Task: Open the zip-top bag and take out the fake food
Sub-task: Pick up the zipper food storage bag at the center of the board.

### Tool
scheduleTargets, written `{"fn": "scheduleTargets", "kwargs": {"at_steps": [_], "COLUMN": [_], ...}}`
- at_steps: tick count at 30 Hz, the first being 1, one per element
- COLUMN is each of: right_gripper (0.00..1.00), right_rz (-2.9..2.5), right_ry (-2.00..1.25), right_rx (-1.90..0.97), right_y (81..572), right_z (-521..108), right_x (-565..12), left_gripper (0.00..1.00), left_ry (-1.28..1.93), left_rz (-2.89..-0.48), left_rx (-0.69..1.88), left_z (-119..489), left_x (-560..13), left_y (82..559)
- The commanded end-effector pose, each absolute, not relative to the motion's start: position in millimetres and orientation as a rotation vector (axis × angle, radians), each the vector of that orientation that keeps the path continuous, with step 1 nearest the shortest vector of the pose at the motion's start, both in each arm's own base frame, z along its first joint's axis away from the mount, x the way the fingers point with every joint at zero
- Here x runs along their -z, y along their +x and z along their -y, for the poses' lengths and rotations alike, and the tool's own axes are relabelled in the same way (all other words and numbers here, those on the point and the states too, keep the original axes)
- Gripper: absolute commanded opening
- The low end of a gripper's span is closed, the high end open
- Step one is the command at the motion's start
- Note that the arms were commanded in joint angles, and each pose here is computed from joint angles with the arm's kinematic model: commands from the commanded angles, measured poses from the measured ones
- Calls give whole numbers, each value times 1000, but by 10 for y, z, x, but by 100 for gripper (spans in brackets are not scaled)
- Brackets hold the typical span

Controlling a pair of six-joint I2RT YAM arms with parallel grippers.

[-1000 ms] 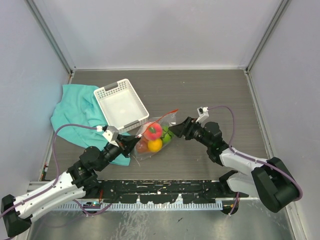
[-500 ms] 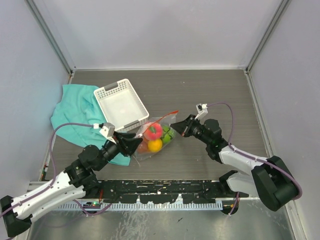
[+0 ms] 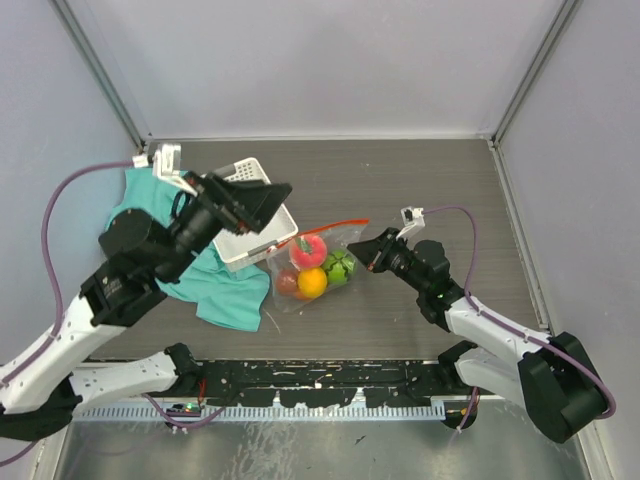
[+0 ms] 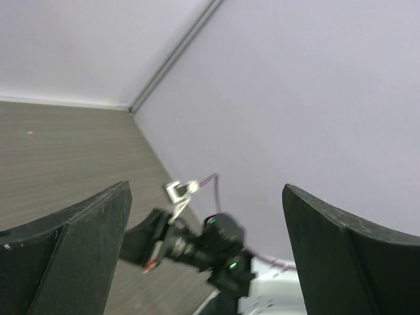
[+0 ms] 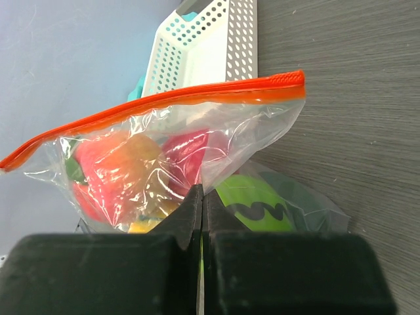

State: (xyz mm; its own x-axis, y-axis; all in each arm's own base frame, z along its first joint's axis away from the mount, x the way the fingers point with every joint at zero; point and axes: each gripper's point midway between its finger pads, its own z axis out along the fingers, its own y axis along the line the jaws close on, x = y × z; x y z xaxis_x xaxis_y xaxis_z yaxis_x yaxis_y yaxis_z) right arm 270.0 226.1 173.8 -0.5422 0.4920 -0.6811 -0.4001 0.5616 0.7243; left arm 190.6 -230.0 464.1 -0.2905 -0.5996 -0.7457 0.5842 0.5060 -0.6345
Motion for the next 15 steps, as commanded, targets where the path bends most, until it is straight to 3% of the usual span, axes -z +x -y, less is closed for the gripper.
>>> {"fn": "scheduleTargets", "kwargs": {"at_steps": [1, 15], "right_gripper": [0, 0], "right_rz": [-1741, -1739], "right_ry": [74, 46], "right_rx": [-1113, -1055], "right_y": [2748, 2822], "right_z": [-2198, -2180], "right_x": [-1938, -2060], "left_gripper": [98, 98], "left_ry": [-112, -215], "left_rz": [-1592, -1537], "left_rx": [1277, 1407], "left_z": [2578, 2809], "left_x": [-4988, -5637], "left_y": [1963, 2094]}}
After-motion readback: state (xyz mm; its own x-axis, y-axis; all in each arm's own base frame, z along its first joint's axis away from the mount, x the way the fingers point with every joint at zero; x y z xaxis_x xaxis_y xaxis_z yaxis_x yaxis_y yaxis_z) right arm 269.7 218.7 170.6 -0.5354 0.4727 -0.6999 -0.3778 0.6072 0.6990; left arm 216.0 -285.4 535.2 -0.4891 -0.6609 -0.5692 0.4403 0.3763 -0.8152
